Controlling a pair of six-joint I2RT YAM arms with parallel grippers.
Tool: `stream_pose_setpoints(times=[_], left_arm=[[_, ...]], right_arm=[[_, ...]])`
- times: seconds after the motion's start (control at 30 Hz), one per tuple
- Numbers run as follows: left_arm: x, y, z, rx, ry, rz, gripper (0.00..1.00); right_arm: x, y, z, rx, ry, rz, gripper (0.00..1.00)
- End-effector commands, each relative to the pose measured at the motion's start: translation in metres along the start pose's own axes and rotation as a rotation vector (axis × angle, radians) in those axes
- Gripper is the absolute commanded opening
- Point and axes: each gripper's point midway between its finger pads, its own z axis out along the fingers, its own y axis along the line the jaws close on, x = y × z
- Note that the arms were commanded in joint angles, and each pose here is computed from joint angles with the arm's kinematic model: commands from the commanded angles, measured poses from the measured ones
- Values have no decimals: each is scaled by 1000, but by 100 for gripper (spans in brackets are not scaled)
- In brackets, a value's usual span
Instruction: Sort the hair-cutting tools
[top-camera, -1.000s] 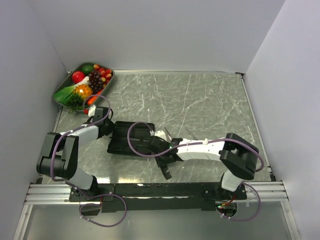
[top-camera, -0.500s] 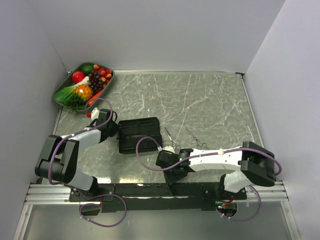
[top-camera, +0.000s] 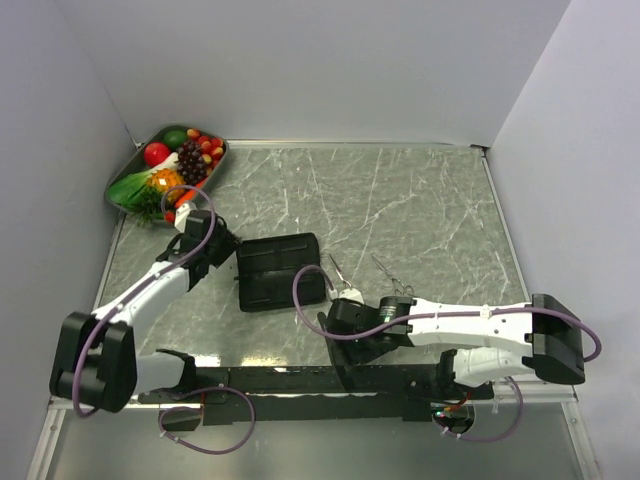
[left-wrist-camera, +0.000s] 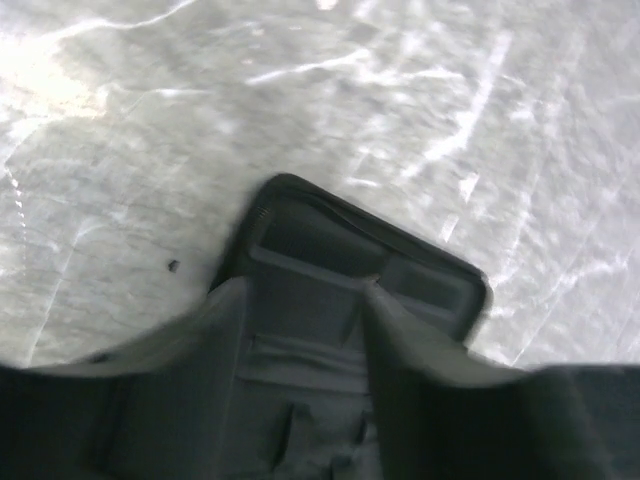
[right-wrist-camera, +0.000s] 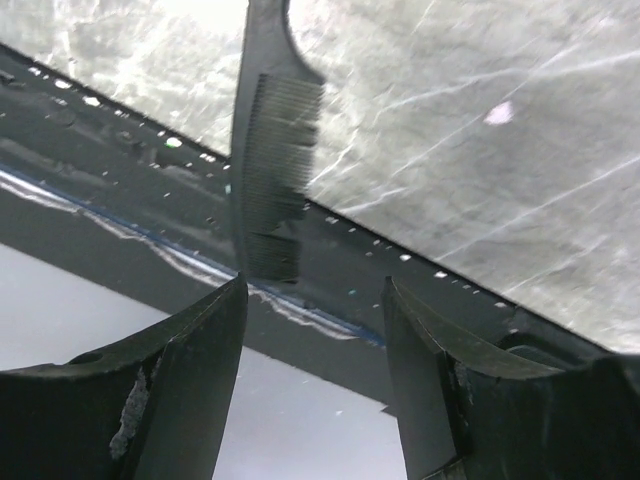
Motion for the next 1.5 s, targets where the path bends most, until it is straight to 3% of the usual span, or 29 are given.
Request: stream_pose_setpoints(times=[0.0,0.03,0.1,0.4,0.93,1.17,1.47], left_arm=[[-10,-22,-28,85,7,86,67],[-9,-18,-32,74,17,101,82],[-11,-20,-42,90,15,112,99],[9,-9,-72,97,123,144,97],[5,-14,-82,100,111,262,97],[5,-17,-82,106,118,269,97],[5,-20,-82,116,125,271,97]], right_arm=[[11,15,-1,-20,31,59,64],[14,16,3,0,44,69,64],[22,23,8,27,70,55,64],[30,45,31,67,79,132,65],[43,26,63,179,87,206,63],[60,8,65,195,101,244,43],[61,11,58,262,79,148,32]])
